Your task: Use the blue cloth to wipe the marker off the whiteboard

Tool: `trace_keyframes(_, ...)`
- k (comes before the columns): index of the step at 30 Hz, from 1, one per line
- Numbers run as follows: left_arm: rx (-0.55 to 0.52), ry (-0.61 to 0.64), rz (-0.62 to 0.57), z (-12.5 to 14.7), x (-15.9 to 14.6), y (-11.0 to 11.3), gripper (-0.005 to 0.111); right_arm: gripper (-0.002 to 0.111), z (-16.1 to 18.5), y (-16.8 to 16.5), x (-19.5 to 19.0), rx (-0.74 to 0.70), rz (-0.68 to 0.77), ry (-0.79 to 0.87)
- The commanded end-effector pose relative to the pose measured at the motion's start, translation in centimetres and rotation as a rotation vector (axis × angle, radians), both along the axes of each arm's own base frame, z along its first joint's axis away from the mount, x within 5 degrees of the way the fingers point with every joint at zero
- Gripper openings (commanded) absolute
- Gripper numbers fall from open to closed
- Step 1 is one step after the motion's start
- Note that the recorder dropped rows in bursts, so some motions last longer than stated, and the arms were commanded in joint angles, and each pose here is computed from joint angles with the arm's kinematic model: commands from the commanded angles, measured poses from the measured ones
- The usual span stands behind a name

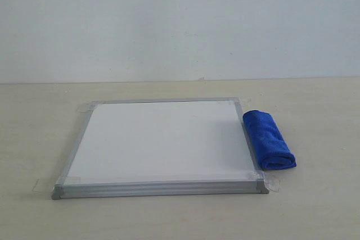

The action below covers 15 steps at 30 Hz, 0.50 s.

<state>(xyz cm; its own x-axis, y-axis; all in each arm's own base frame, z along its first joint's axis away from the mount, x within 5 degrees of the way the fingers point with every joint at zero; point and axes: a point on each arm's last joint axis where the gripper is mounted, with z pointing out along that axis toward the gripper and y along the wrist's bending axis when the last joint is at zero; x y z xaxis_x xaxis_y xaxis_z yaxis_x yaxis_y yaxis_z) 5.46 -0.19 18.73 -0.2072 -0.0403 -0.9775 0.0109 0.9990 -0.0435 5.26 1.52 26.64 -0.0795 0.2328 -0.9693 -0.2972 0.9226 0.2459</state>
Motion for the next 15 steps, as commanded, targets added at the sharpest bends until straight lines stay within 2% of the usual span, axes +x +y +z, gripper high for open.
trace_keyframes(1, -0.004, -0.008, -0.004, -0.01, 0.00, -0.03, 0.004, 0.001, -0.89, -0.77, -0.95, -0.002, -0.093, -0.082)
trace_keyframes(12, -0.004, -0.008, -0.004, -0.01, 0.00, -0.03, 0.004, 0.001, -1.04, -0.93, -0.88, 0.023, -0.135, -0.071)
trace_keyframes(15, -0.004, -0.008, -0.004, -0.01, 0.00, -0.03, 0.004, 0.001, -1.05, -0.87, -0.89, 0.093, -0.126, -0.051)
